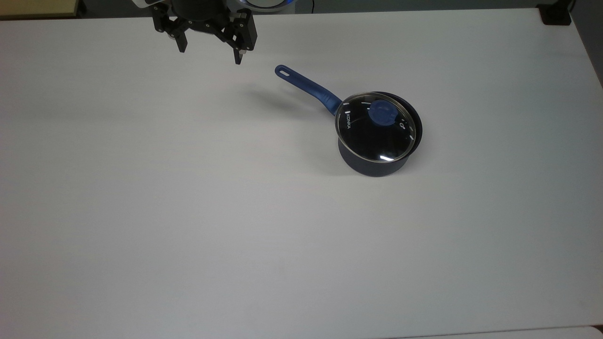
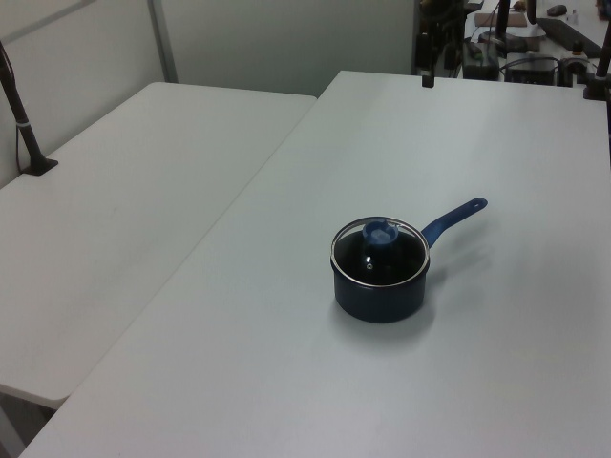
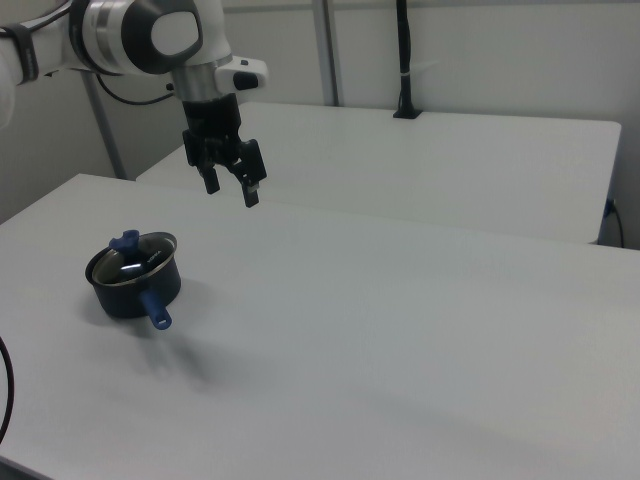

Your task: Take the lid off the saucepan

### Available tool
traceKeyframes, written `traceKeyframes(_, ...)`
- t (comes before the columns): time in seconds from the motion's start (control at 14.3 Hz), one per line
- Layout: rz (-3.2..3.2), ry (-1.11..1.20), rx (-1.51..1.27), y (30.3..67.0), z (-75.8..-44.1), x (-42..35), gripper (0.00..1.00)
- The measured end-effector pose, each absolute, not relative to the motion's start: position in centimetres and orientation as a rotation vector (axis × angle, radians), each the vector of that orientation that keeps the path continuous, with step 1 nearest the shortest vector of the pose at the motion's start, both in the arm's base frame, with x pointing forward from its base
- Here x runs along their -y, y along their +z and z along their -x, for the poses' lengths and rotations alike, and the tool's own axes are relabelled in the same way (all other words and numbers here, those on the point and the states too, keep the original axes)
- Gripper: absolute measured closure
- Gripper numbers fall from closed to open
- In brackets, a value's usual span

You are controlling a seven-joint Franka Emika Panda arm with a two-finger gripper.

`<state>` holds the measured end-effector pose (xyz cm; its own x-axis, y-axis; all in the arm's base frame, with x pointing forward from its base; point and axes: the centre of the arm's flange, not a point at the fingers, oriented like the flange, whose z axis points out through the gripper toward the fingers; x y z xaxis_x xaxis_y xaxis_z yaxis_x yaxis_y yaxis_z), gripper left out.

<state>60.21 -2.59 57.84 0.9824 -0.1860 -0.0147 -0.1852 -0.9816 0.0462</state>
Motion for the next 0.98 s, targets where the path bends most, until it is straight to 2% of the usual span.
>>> traceKeyframes(0.98, -3.084, -0.035, 0.299, 57.54, -60.28, 3.10, 0.00)
